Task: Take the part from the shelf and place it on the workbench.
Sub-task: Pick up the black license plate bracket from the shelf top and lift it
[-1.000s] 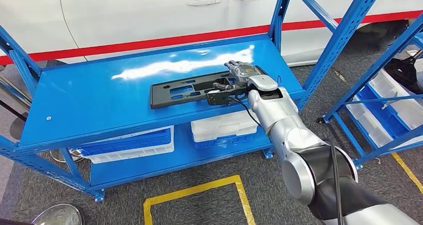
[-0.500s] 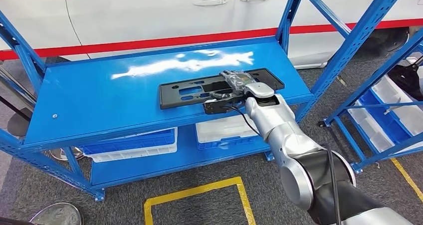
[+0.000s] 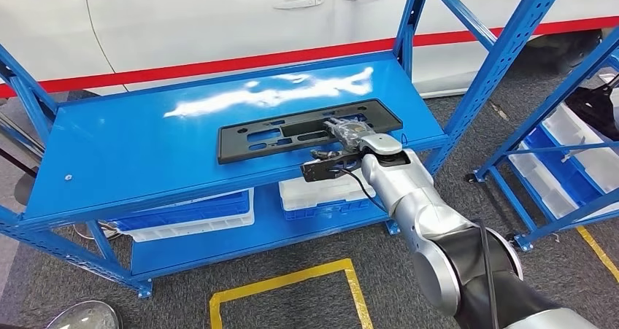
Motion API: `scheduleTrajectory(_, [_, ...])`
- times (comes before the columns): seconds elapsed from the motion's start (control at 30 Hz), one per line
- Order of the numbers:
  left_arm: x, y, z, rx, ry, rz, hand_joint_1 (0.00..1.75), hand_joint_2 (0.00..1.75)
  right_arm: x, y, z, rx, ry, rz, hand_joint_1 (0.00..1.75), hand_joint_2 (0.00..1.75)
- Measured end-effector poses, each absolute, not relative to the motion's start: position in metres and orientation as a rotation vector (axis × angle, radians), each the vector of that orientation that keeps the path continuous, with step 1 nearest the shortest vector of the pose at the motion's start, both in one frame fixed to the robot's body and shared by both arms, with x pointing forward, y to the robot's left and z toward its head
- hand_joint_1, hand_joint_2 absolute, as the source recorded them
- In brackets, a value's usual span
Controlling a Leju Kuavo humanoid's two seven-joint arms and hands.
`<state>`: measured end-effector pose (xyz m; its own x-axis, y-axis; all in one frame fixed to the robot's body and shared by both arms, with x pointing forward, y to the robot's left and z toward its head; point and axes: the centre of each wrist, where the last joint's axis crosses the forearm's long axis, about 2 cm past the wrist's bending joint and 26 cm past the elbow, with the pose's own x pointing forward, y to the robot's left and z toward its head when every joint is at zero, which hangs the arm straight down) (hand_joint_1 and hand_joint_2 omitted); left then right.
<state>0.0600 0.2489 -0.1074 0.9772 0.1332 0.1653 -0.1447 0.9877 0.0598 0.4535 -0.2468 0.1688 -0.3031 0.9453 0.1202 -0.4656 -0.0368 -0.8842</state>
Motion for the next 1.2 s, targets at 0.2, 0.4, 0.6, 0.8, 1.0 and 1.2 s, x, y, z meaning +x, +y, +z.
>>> scheduleTrajectory(0.2, [0.0608, 0.2497, -0.1074, 0.073, -0.163, 0.137, 0.0, 0.0, 0.4542, -0.2479, 0.1698, -0.627, -1.071, 1.605, 0.0, 0.87])
scheduleTrajectory(0.4, [0.0609, 0.25, -0.1074, 0.071, -0.166, 0.136, 0.0, 0.0, 0.4538, -0.25, 0.1686, -0.636, -1.051, 1.605, 0.0, 1.75])
scheduleTrajectory(0.6, [0.0612, 0.2506, -0.1074, 0.073, -0.166, 0.142, 0.0, 0.0, 0.453, -0.25, 0.167, -0.635, -1.041, 1.599, 1.75, 1.75])
scheduleTrajectory(0.8, [0.0613, 0.251, -0.1074, 0.079, -0.165, 0.13, 0.0, 0.0, 0.4539, -0.2492, 0.1687, -0.664, -1.07, 1.598, 1.75, 1.75])
scheduleTrajectory(1.0, [0.0613, 0.251, -0.1074, 0.082, -0.164, 0.128, 0.0, 0.0, 0.4547, -0.2494, 0.1701, -0.667, -1.076, 1.595, 1.75, 1.75])
scheduleTrajectory(1.2, [0.0613, 0.251, -0.1074, 0.082, -0.164, 0.128, 0.0, 0.0, 0.4552, -0.2495, 0.1711, -0.669, -1.078, 1.594, 1.75, 1.75])
